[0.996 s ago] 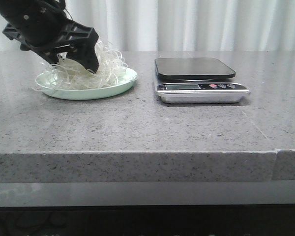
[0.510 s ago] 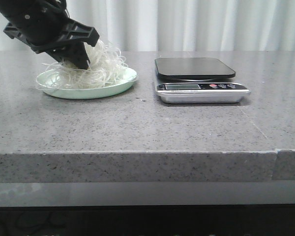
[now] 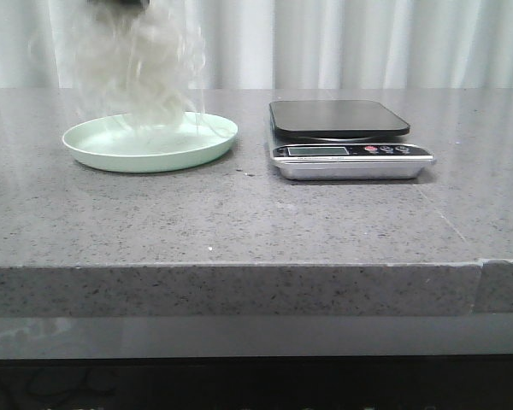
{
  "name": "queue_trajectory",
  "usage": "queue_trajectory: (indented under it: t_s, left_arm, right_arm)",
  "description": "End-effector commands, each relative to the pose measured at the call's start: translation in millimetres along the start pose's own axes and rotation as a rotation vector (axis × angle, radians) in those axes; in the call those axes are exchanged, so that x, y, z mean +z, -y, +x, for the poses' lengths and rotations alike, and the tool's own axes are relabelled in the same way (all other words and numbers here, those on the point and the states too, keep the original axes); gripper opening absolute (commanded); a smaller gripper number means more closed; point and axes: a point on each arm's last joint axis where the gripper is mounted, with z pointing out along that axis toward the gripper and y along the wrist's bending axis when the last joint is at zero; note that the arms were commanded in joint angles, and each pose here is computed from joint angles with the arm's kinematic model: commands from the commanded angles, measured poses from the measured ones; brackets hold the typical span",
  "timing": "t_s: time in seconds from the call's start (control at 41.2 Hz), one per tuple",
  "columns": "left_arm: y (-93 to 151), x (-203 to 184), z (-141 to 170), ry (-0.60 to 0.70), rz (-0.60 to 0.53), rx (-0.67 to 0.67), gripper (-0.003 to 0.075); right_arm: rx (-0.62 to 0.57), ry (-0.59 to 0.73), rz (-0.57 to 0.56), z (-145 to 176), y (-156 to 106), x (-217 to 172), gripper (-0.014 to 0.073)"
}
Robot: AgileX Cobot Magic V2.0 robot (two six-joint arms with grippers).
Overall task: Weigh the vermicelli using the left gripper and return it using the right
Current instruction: 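Lift the vermicelli with the left gripper and lower it onto the scale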
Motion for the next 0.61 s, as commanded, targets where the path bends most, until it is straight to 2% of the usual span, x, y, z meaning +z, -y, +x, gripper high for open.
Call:
queue_trajectory:
  t_s: [0.0, 0.219, 0.437, 0.583]
  left_arm:
    - [15.5, -36.6, -43.6, 0.231, 0.031, 0.025, 0.0141]
    - [56.8, -42.4, -75.5, 0.372, 0.119, 0.089, 0.0141]
    - [94.0, -16.3, -91.5, 0.397, 0.198, 0.117, 0.0141]
    - [111.1, 14.5, -90.5, 0.372, 0.223, 0.129, 0.0141]
  right_arm:
    - [-0.001, 0.072, 0.008, -11.1, 1.1, -4.3, 0.0563]
    - [-0.001, 0.072, 0.008, -11.1, 1.1, -4.3, 0.0563]
    - [-0.001, 0.072, 0.008, -11.1, 1.1, -4.3, 0.0563]
    - [-0.001, 0.072, 0.008, -11.1, 1.1, -4.3, 0.0563]
